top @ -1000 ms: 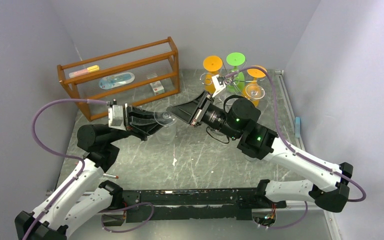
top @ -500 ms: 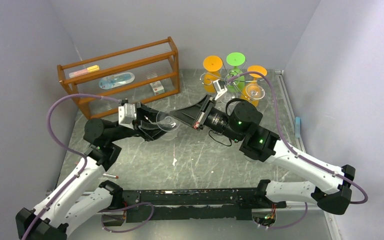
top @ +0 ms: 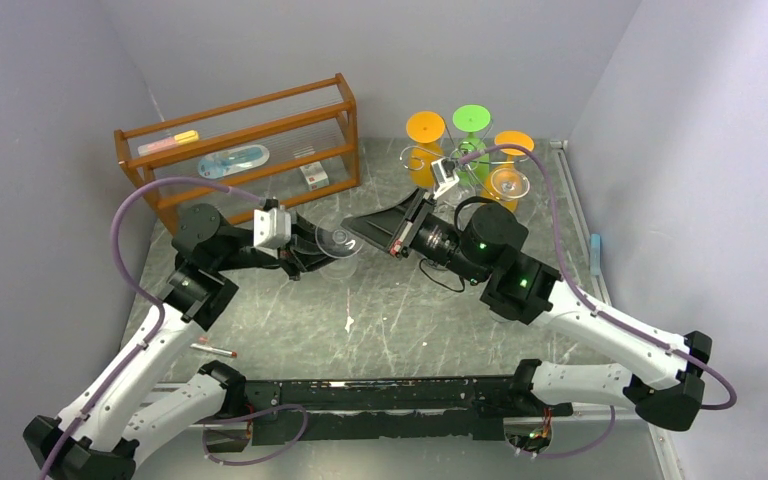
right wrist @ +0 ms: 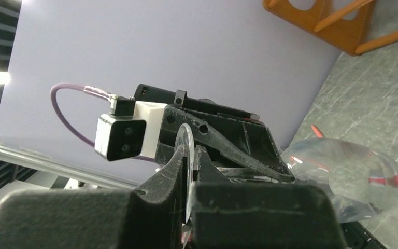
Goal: Place the wine glass upside down on the wine glass rack
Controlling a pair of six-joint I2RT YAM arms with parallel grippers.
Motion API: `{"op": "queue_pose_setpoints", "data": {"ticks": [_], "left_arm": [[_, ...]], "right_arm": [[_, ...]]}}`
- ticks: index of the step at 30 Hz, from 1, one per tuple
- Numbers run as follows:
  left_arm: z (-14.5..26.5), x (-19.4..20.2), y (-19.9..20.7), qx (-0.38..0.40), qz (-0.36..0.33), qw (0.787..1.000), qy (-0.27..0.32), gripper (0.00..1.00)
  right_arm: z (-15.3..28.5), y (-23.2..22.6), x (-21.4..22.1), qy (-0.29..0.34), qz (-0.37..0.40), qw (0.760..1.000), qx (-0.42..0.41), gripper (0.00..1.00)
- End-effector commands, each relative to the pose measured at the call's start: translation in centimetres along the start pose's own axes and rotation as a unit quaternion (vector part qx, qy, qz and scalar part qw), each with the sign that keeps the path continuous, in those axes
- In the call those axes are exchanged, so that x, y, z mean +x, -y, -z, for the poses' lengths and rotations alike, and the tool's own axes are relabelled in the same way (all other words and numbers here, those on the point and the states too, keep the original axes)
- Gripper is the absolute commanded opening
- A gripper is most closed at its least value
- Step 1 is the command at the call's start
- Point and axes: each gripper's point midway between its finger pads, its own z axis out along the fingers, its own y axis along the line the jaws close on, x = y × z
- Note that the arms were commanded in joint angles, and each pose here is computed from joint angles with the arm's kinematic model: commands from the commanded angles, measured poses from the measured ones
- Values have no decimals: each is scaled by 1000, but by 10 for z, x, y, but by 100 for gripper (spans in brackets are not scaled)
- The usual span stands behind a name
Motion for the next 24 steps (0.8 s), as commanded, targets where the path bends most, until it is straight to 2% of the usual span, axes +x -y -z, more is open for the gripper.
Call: {"op": "queue_pose_setpoints", "data": {"ticks": [1,2,3,7,9,12,16,24], "left_arm": [[2,19,1,9,7,999,-38,6],[2,18,1,7,8,999,-32,5],[1,17,-2,-2,7,1000,-25,5],[3,14,-10,-44,21,999,0,5],[4,13,-14,-59,30,998,9,5],[3,15,-24,-87,48,995,15,5],[0,23,-42,-121,72,990,19,5],[-32,16,-55,-51,67,995,51,5]], "right_arm": [[11,-40,-14,21,-3,997,-70,0],[11,-39,-15,23,-2,997,-69,0],[11,-38,-16,26,-1,997,-67,6],[14,-26,-23,50,10,998,-40,52],[17,-12,-29,66,35,997,-8,63],[28,6,-47,106,81,990,48,69],[56,18,-82,175,143,967,116,71],[118,0,-127,281,186,933,125,71]]}}
